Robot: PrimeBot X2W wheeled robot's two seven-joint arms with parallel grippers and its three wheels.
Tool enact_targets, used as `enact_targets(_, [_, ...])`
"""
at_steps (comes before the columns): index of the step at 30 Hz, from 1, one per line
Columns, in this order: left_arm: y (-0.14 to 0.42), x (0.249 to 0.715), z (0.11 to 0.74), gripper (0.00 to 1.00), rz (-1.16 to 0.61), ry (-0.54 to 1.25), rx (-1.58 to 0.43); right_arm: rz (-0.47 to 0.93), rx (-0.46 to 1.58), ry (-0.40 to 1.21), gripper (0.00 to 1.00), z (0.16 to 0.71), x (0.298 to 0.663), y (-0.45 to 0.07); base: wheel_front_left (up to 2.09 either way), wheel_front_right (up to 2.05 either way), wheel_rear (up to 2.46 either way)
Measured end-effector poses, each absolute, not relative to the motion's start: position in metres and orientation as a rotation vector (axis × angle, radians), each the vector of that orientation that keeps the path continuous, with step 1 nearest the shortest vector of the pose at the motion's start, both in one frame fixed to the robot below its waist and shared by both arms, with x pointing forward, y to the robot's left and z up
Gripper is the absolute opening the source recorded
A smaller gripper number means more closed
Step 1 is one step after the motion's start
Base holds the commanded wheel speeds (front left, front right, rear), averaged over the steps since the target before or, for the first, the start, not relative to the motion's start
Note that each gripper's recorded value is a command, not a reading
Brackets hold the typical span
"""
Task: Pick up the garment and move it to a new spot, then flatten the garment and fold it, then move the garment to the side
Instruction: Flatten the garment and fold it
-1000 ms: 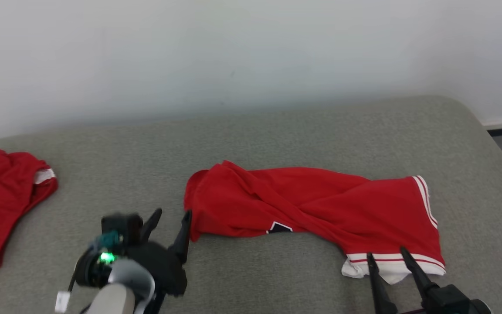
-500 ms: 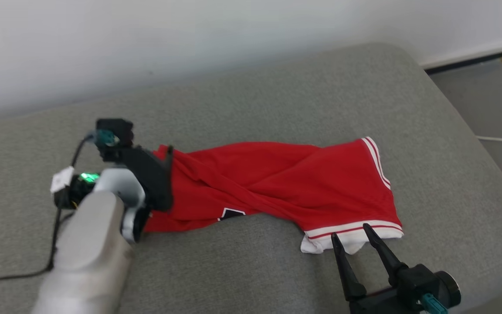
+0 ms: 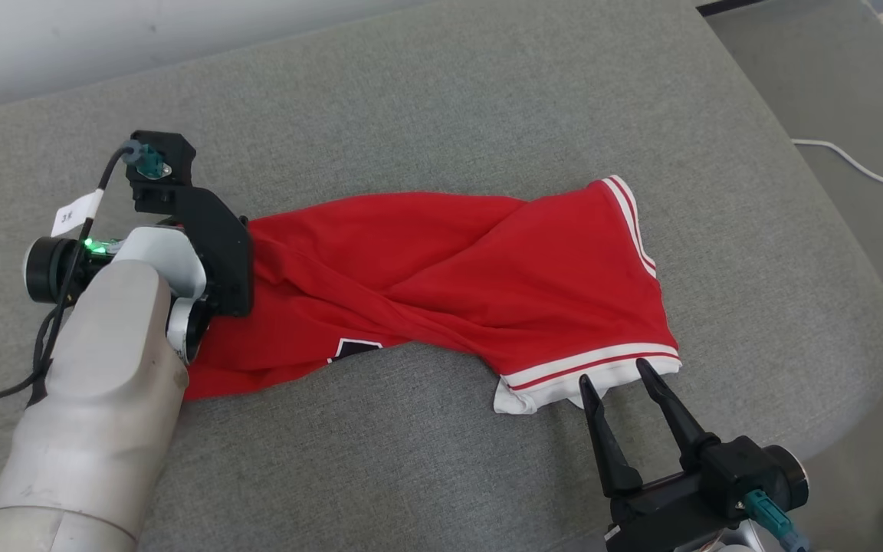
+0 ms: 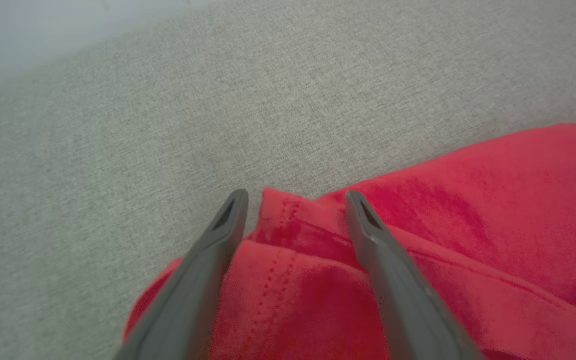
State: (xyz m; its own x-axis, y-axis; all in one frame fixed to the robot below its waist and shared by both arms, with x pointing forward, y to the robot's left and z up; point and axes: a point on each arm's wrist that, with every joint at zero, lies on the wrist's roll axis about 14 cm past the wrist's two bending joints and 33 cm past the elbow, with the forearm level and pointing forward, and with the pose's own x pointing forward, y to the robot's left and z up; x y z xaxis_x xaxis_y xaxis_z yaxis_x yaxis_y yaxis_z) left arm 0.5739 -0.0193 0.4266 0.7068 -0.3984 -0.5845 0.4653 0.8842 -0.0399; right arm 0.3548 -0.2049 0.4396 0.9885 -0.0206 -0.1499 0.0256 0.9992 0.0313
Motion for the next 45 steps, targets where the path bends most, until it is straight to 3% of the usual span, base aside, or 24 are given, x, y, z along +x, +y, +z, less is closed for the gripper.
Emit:
enact_targets(25, [-0.017,0.565,0.424,1.0,-0.508,0.756,0.277,-0.02,0.04,0.157,1.0,0.437,0.35,-0.201,0.0,0.0,0.0])
enact_targets(26, [-0.017,0.565,0.424,0.97,-0.508,0.756,0.277,-0.02,0.04,0.157,1.0,0.437,0.35,-0.201,0.0,0.0,0.0])
enact_targets(27, [-0.018,0.564,0.424,0.79,-0.518,0.757,0.292,-0.02,0.043,0.157,1.0,0.437,0.349,-0.201,0.0,0.0,0.0])
enact_targets(28, [-0.019,0.564,0.424,0.43,-0.521,0.758,0.3,-0.02,0.044,0.158,1.0,0.437,0.349,-0.201,0.0,0.0,0.0])
enact_targets(29, [-0.02,0.564,0.424,0.33,-0.524,0.761,0.304,-0.019,0.046,0.159,1.0,0.436,0.348,-0.201,0.0,0.0,0.0])
enact_targets(31, [-0.019,0.563,0.422,0.02,-0.523,0.784,0.31,-0.02,0.049,0.161,1.0,0.436,0.348,-0.2,0.0,0.0,0.0])
enact_targets(40, [-0.021,0.563,0.433,0.0,-0.534,0.732,0.235,-0.028,0.054,0.159,1.0,0.435,0.353,-0.204,0.0,0.0,0.0])
enact_targets(45, [-0.022,0.559,0.455,0.0,-0.541,0.621,0.087,0.001,0.062,0.15,1.0,0.436,0.361,-0.196,0.0,0.0,0.0])
